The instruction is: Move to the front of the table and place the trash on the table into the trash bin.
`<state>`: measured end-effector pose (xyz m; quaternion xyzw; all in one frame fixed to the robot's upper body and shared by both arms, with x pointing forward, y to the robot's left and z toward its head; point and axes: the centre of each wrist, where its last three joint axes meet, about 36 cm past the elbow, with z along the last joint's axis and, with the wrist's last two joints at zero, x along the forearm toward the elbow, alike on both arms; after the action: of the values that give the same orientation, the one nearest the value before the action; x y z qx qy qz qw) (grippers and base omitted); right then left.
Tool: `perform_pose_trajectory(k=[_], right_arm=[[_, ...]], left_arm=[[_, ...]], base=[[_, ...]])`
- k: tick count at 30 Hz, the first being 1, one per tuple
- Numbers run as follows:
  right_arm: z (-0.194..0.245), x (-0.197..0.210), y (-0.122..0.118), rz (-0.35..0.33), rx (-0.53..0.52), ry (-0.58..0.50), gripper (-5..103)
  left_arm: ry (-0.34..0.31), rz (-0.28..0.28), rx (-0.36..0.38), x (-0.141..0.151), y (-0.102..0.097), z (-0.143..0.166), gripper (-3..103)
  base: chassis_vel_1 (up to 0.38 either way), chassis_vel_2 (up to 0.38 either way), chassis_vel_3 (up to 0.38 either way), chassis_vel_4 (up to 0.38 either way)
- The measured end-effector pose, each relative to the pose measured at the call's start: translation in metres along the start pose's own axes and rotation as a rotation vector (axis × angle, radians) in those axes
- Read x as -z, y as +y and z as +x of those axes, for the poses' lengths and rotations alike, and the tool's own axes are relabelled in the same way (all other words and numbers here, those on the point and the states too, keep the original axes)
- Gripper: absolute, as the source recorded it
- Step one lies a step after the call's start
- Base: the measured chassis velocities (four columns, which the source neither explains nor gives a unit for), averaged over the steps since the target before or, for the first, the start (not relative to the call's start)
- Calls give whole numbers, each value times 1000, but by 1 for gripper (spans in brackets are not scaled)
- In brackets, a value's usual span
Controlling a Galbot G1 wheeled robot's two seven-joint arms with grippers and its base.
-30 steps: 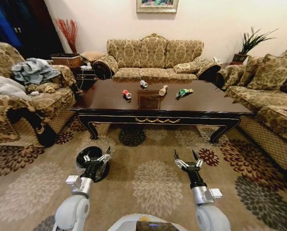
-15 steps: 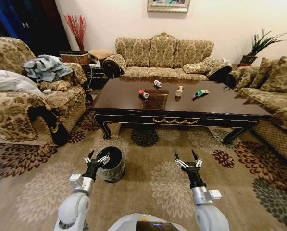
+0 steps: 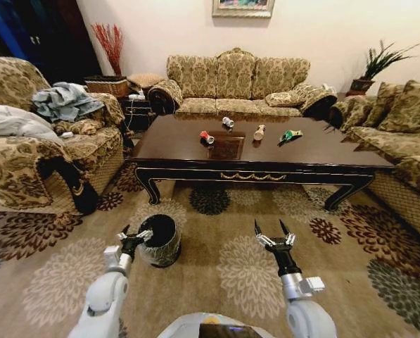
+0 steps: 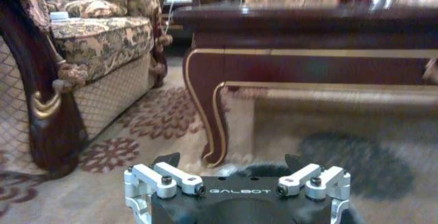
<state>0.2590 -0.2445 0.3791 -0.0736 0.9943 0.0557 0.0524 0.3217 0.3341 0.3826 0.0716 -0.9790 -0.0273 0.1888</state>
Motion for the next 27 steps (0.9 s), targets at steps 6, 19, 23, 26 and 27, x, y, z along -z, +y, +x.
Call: perform_pose_trajectory(k=[6,19,23,26,27], right_arm=[[0,-3,-2,3,-1,-4,100],[0,-11,-6,7,-1,8,100],[-1,-11,-6,8,-2,7,100],[0,-12,-6,10,-3,11,100],[0,-12,-6,10,-3,11,100]], left_arm=[[120,-62,-8,-19,14,-30,100],[295,-38,-41,-49,40,-77,100],[326,-23,-62,-48,41,-85,100],[365,-32,-86,-43,37,-94,101],[365,-32,-86,-43,37,-94,101]], base=[[0,0,0,0],[0,0,0,0],[0,0,0,0],[0,0,0,0],[0,0,0,0]])
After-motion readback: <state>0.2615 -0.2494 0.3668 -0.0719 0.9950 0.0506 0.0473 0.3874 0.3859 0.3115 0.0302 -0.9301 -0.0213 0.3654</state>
